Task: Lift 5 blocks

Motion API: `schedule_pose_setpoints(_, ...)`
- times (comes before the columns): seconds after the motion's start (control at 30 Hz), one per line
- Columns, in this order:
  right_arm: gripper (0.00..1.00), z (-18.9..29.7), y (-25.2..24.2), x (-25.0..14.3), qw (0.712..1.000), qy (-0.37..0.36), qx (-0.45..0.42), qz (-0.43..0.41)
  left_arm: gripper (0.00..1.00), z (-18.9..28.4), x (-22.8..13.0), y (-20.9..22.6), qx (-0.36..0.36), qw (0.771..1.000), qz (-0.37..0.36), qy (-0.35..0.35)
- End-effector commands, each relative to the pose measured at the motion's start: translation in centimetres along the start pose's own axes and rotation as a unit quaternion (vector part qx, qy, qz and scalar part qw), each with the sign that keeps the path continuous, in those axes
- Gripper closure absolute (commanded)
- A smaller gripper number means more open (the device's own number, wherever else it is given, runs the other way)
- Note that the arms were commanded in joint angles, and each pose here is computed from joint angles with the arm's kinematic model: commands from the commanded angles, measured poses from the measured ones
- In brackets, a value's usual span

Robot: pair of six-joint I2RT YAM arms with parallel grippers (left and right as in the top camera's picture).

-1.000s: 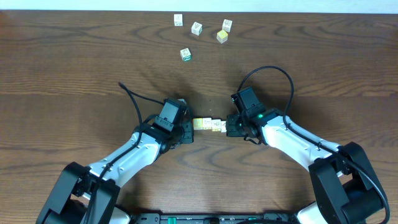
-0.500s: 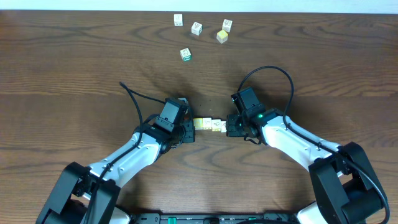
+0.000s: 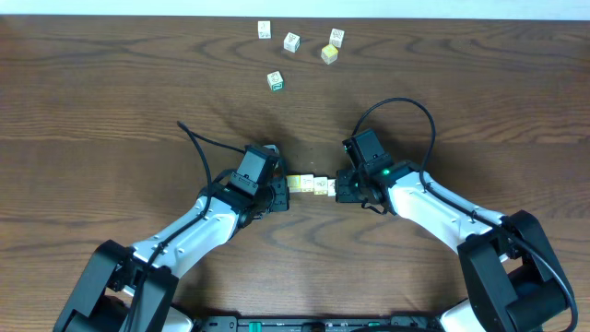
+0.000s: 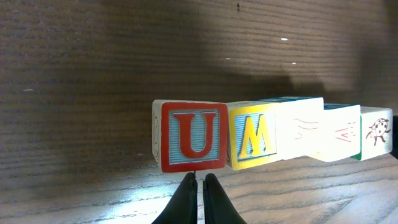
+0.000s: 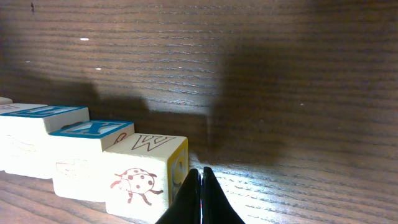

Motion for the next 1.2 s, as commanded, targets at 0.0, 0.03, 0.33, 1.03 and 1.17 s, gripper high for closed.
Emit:
schedule_pose_setpoints(0.0, 0.99, 0.0, -0.1, -0.1, 1.0, 0.002, 0.001, 0.006, 0.93, 0.1, 0.1, -0.3, -0.005, 1.0, -0.004, -0.003)
schedule_pose_setpoints(0.03, 0.99, 0.0, -0.1, -0.1, 1.0, 0.002, 0.001, 0.006, 0.93, 0.1, 0.1, -0.3, -0.005, 1.0, -0.003, -0.003)
schedule_pose_setpoints(0.33, 0.99, 0.0, -0.1, -0.2, 1.0, 0.004, 0.0, 0.006, 0.93, -0.1, -1.0, -1.0, -0.004, 1.0, -0.02, 0.012)
schedule_pose_setpoints(1.03, 0.99, 0.1, 0.0, -2.9, 0.997, 0.075, -0.014, -0.018, 0.93, -0.1, -2.9, 0.0, 0.047, 0.997, -0.033, 0.042)
schedule_pose_setpoints(1.17, 0.99, 0.1, 1.3, -3.2, 0.997, 0.079, 0.009, -0.004, 0.93, -0.1, -2.9, 0.0, 0.048, 0.997, -0.033, 0.041)
Point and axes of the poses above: each gripper's point midway between its finger pads, its own z axis back along the fingers, its own y axis along the line the jaws close on, x = y × z, the point moved 7 cm from there along z, back along the fingers, and after that the axes turned 10 degrees about z, right-handed, at the moved point
